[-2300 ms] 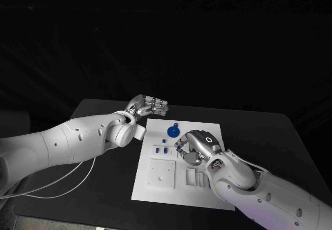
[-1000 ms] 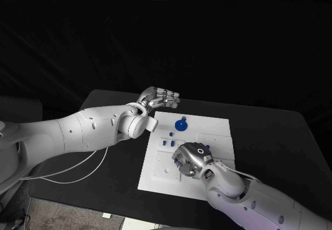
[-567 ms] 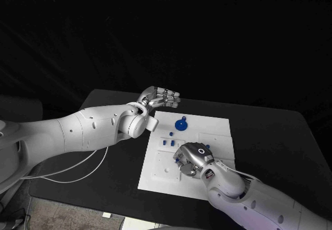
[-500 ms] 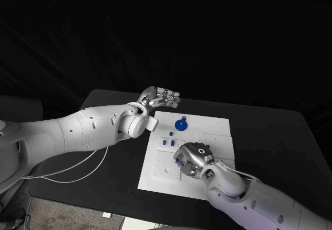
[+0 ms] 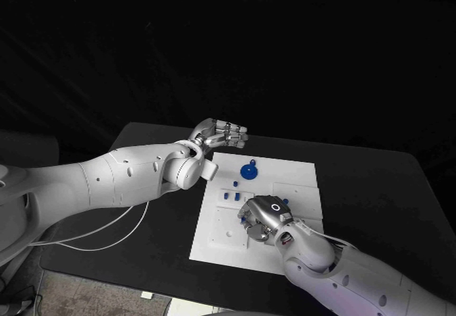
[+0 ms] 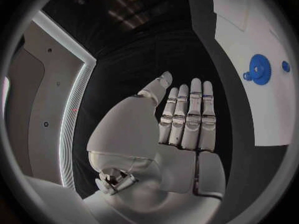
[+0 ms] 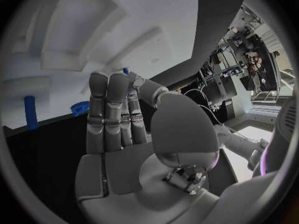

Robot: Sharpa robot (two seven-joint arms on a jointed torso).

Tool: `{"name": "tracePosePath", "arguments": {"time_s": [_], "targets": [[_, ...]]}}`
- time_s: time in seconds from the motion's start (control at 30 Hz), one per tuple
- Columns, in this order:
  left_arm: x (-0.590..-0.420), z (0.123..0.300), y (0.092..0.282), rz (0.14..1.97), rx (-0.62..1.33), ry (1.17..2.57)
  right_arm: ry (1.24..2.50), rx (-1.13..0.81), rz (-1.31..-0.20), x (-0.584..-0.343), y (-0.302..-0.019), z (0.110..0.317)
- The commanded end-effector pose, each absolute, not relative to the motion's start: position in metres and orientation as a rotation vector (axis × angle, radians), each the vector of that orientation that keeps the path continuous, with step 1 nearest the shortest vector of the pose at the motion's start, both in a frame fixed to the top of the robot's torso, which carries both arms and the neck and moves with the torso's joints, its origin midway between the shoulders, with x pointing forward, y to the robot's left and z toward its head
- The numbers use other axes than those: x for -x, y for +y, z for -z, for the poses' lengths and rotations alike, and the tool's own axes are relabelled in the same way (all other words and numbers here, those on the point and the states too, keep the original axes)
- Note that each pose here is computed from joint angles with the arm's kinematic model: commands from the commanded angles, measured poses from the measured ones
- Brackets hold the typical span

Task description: Assemble the parts on the task board

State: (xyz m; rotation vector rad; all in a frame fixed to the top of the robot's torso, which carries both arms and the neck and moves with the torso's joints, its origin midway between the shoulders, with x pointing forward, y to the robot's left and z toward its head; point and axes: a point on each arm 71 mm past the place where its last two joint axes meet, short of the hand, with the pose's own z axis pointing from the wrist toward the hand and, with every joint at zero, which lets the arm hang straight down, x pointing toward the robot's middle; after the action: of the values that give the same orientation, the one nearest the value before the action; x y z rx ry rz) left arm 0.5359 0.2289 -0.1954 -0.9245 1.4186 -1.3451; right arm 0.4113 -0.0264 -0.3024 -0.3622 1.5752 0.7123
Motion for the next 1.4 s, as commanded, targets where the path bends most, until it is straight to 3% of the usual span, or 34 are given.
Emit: {"name": "tracePosePath", "arguments": {"time_s": [0.03, 0.8, 1.4], "targets": [[-0.536, 0.194, 0.226, 1.370, 0.921, 1.420, 1.586, 0.384, -0.701, -0.409, -0.026, 0.306], [-0.536, 0.194, 0.226, 1.369, 0.925, 1.426, 1.592, 0.387, -0.714, -0.406, -0.022, 0.308], [-0.536, 0.195, 0.224, 1.374, 0.928, 1.439, 1.653, 0.387, -0.679, -0.408, -0.022, 0.322]]}}
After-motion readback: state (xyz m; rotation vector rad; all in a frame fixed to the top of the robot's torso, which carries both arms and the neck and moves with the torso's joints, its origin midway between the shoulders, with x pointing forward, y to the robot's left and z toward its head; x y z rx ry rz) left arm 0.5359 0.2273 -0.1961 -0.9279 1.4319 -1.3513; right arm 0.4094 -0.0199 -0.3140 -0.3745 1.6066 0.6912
